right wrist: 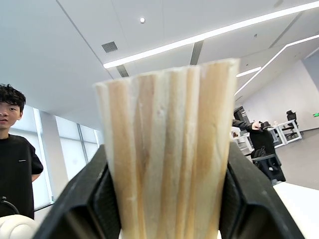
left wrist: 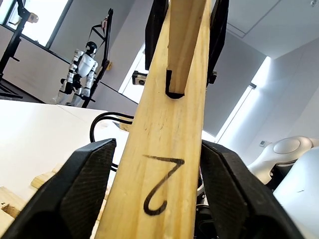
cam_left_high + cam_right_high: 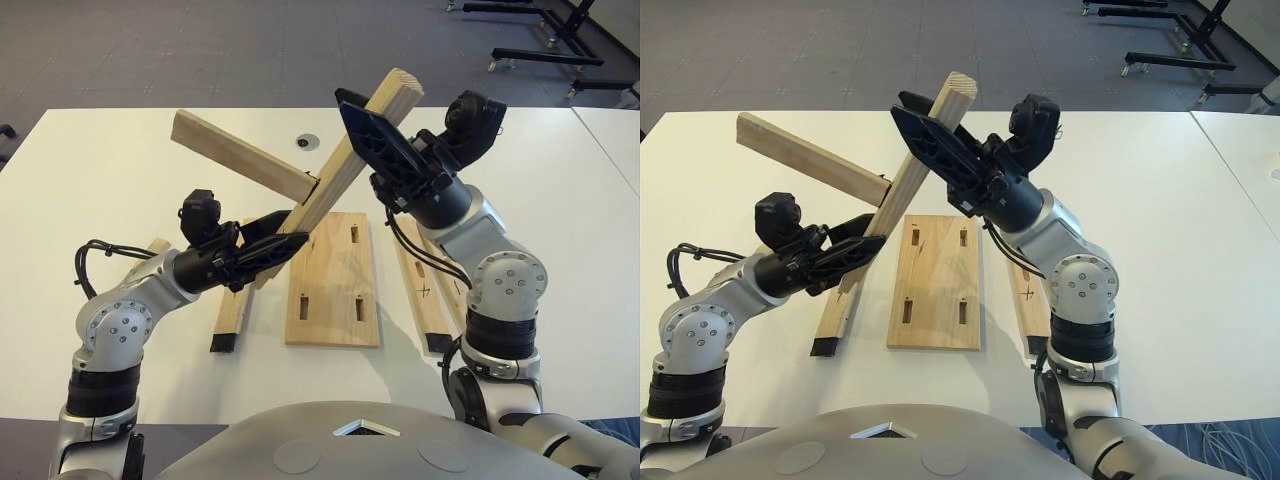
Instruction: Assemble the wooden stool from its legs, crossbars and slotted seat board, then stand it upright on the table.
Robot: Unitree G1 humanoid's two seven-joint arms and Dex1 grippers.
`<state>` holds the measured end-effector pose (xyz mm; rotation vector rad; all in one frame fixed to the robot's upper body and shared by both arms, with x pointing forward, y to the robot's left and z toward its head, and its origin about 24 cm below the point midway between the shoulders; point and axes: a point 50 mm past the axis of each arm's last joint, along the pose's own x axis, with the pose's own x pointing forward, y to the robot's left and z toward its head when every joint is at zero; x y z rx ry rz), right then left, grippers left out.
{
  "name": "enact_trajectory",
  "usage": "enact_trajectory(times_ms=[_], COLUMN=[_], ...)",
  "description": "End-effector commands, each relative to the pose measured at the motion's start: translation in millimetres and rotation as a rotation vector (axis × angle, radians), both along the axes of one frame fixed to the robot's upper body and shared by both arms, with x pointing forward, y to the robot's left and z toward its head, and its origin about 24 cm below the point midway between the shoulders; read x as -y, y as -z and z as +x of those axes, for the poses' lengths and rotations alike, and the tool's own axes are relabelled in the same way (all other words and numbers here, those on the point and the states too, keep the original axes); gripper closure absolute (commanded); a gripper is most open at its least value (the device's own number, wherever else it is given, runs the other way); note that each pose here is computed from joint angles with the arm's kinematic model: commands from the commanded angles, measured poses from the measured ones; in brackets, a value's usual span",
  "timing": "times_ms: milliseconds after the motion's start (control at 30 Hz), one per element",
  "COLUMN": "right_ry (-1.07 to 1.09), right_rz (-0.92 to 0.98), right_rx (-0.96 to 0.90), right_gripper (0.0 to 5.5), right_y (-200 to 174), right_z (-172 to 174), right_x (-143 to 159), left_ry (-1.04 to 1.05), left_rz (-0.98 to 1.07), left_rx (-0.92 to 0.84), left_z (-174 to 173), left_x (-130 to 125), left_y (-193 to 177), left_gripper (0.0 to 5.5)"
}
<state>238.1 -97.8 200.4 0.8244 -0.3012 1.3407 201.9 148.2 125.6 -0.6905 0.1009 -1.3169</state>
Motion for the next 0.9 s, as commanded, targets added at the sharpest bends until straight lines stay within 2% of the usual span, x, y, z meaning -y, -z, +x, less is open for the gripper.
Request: enact_trajectory(times_ms=[33,233,367,500,667,900], right_ry=[0.052,0.308,0.477,0.406,0.329,0.225], right_rz=[-0.07,-0.161,-0.396,-0.567,-0.538,-0.555], right_rx=[0.066,0.126,0.27,0.35,0.362,0.367], right_gripper=[3.44,3.44,3.44,3.44,3.44,3.44], right_y=[-2,-8,6,38,57,68], right_z=[1,22,36,41,38,36], right_x=[8,50,70,70,68,72], left_ry=[-0.087,-0.193,-0.215,-0.2,-0.178,-0.194], left_rz=[0.054,0.116,0.204,0.264,0.32,0.294], left_rx=[-0.042,-0.072,-0.073,-0.055,-0.031,-0.036], left_z=[6,11,12,13,12,18], left_x=[-7,-20,-18,-14,-9,-10], left_y=[7,15,23,27,28,20], left_gripper=[1.92,1.88,1.88,1.88,1.88,1.88])
